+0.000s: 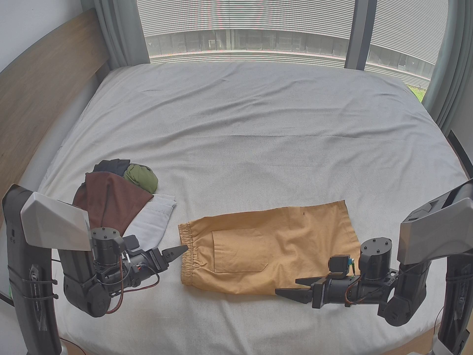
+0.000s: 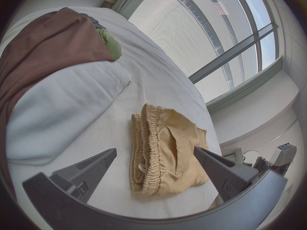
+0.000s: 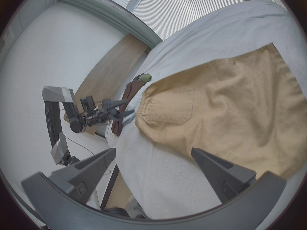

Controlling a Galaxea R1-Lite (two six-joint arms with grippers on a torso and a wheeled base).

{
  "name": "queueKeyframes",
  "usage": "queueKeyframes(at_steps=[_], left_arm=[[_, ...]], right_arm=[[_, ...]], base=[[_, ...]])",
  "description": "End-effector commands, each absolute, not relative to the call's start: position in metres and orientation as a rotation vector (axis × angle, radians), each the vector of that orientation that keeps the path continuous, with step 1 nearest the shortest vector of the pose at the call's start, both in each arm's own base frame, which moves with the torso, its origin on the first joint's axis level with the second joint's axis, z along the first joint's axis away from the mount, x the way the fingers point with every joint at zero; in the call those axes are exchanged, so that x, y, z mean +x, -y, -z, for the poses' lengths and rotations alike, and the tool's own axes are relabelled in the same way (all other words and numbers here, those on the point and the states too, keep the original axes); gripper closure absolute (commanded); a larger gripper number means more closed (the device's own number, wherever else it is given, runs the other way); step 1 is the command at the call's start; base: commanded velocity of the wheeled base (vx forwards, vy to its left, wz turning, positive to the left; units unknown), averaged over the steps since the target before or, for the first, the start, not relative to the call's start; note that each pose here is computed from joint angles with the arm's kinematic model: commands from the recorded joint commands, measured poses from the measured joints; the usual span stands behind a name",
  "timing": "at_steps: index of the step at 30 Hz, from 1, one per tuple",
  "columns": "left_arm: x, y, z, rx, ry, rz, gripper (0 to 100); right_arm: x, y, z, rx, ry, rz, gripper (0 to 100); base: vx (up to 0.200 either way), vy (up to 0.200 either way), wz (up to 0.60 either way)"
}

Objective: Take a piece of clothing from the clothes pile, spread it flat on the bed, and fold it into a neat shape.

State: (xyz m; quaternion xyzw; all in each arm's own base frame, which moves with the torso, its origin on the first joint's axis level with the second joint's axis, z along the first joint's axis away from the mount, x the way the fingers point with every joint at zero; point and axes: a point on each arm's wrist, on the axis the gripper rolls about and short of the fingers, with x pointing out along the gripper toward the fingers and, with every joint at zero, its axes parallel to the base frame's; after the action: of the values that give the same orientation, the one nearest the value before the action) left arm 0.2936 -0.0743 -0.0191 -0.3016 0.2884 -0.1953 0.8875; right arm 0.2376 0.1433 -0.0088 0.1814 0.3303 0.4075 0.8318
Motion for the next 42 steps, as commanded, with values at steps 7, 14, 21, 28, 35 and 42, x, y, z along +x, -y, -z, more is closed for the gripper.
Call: queueKeyframes(at_steps=[7,14,21,28,35,42], left_arm=[[0.3,0.089,0.056,-0.611,-0.675,0.383,0],[0.298,0.094,0.056,-0.617,-0.686,0.392,0],[0.291,0.111,0.056,-0.611,-0.709,0.44,0],[0.29,0.114,0.056,-0.617,-0.719,0.444,0],[0.282,0.12,0.052,-0.615,-0.762,0.452,0],[0.287,0.119,0.047,-0.605,-0.799,0.396,0]], right_arm=[[0.248,-0.148,0.002,0.397,-0.645,-0.874,0],[0.248,-0.148,0.002,0.397,-0.646,-0.874,0],[0.248,-0.148,0.002,0.396,-0.648,-0.875,0],[0.248,-0.148,0.003,0.395,-0.647,-0.874,0],[0.248,-0.15,0.003,0.394,-0.646,-0.879,0],[0.247,-0.151,0.003,0.393,-0.648,-0.883,0]], base=[[0.0,0.0,0.0],[0.0,0.0,0.0],[0.0,0.0,0.0],[0.0,0.0,0.0],[0.0,0.0,0.0],[0.0,0.0,0.0]])
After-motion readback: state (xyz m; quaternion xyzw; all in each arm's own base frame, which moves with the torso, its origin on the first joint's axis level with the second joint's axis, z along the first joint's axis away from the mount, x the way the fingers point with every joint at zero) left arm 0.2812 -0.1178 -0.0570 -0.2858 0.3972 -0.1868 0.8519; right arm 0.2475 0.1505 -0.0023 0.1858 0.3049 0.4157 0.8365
